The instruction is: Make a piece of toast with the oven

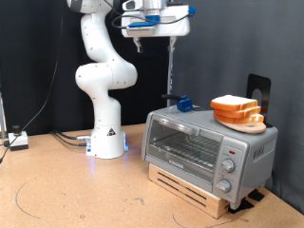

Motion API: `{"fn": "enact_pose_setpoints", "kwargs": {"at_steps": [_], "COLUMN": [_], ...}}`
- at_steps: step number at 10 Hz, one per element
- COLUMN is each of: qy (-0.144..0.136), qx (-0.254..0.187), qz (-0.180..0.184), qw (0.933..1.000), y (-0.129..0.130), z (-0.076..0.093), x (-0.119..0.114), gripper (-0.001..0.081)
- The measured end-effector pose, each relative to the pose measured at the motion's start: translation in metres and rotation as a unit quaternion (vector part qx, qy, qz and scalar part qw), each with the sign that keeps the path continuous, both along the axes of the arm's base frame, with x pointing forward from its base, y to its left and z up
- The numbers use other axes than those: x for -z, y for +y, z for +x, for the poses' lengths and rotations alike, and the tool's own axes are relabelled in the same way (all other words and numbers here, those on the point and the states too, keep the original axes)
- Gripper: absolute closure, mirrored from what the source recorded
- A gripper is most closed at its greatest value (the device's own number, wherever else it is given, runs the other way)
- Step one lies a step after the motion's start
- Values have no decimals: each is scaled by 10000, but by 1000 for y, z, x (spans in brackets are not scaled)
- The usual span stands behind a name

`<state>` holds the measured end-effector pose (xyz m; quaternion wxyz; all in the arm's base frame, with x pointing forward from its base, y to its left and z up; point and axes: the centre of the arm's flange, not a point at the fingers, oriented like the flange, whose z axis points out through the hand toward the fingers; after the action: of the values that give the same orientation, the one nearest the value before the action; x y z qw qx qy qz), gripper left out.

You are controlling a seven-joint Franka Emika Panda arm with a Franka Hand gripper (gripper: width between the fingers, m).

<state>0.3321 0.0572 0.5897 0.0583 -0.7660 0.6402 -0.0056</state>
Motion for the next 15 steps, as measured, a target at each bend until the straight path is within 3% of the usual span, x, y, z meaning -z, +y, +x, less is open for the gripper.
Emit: {"fn": "enact_pose_setpoints", "kwargs": {"at_steps": [1, 3, 4, 5, 6, 7, 9, 10, 11, 12, 13, 15], "qy": [-115, -289, -260, -335, -538, -714, -971, -934, -802, -795, -816, -686], "qx": [-620, -1647, -1478, -1704, -2216, -2781, -3788, -3580, -3758, -4028, -4167, -4223], "qz": [-69, -459, -359, -153, 44, 124, 11, 50, 258, 449, 499, 546], "qw": [9980, 9848, 9880, 9847, 9737, 9578, 9204, 9290, 9229, 9107, 9040, 9022], "y": [6, 8, 8, 10, 7, 1, -6, -6, -5, -8, -12, -15], "z": [2, 18, 16, 16, 18, 21, 27, 27, 23, 22, 23, 25], "x": [2, 21, 20, 19, 19, 24, 44, 44, 47, 49, 53, 66], "gripper": [-3, -3, -3, -3, -3, -3, -3, -3, -3, -3, -3, -3]}}
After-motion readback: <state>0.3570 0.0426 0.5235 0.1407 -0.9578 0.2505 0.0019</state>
